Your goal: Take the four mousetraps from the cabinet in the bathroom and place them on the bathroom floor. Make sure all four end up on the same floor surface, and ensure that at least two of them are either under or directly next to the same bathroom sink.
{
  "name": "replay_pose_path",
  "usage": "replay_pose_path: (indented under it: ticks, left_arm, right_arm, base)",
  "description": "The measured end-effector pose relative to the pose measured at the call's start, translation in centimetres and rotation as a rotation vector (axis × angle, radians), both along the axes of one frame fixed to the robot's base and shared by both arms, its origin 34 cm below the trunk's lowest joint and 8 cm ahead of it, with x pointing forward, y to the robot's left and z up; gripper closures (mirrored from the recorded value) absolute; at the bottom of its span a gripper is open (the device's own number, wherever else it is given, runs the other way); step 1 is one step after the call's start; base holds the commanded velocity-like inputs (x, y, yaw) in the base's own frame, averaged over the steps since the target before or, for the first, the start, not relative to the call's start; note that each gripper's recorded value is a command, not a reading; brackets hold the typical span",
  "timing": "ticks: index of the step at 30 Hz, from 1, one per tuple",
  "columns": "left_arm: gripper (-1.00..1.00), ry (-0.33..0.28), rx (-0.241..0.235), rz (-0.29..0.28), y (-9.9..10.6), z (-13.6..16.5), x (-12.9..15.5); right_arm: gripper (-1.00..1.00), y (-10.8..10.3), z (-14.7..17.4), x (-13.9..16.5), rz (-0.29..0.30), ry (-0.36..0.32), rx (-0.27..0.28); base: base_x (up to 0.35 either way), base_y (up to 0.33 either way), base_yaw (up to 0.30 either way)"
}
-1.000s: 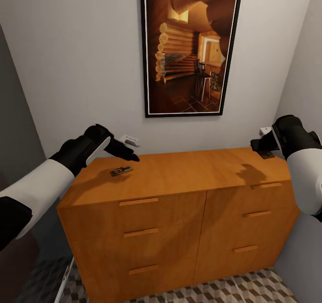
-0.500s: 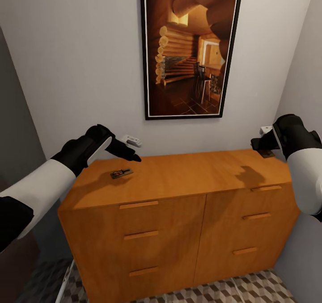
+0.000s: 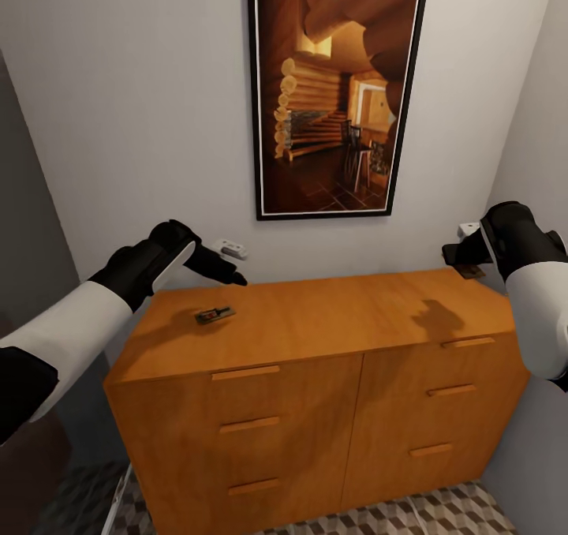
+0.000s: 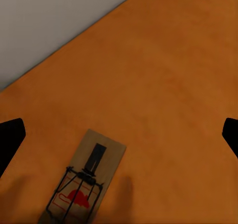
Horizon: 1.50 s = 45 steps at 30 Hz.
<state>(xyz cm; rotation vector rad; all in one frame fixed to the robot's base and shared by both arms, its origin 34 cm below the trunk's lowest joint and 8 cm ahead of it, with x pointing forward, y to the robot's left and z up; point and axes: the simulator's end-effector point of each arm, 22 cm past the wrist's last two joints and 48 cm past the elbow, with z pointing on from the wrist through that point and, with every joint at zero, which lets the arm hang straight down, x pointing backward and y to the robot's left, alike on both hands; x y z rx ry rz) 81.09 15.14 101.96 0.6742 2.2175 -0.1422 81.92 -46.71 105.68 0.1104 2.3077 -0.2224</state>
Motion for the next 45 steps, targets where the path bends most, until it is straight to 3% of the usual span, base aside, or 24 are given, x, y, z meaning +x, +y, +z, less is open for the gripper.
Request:
replay_pose_path:
  ticks: [14,31,40,45]
  left_arm:
    - [-1.00,0.006,0.005,0.037,2.4,0.5,0.4]
    - [-1.00,0.007,0.015,0.041,2.5,0.3,0.5]
    - [-1.00,0.097,0.036,0.123,5.8,-3.4,0.7]
    - [-1.00,0.113,0.037,0.123,5.4,-4.0,0.7]
  right_arm:
    - [1.00,0.1,0.6,0.1,0.002,0.003,0.001]
    - [1.00,0.0,0.5,0.0,0.001,0.007,0.002]
    - [1.00,-0.2,0.4,0.0,-0.002,0.010,0.001]
    - [1.00,-0.2,0.3,0.0,-0.002,0.011,0.001]
  base:
    - [0.000,0.000,0.000]
    - [0.000,0.000,0.000]
    - [0.000,0.000,0.000]
    - [0.000,0.000,0.000]
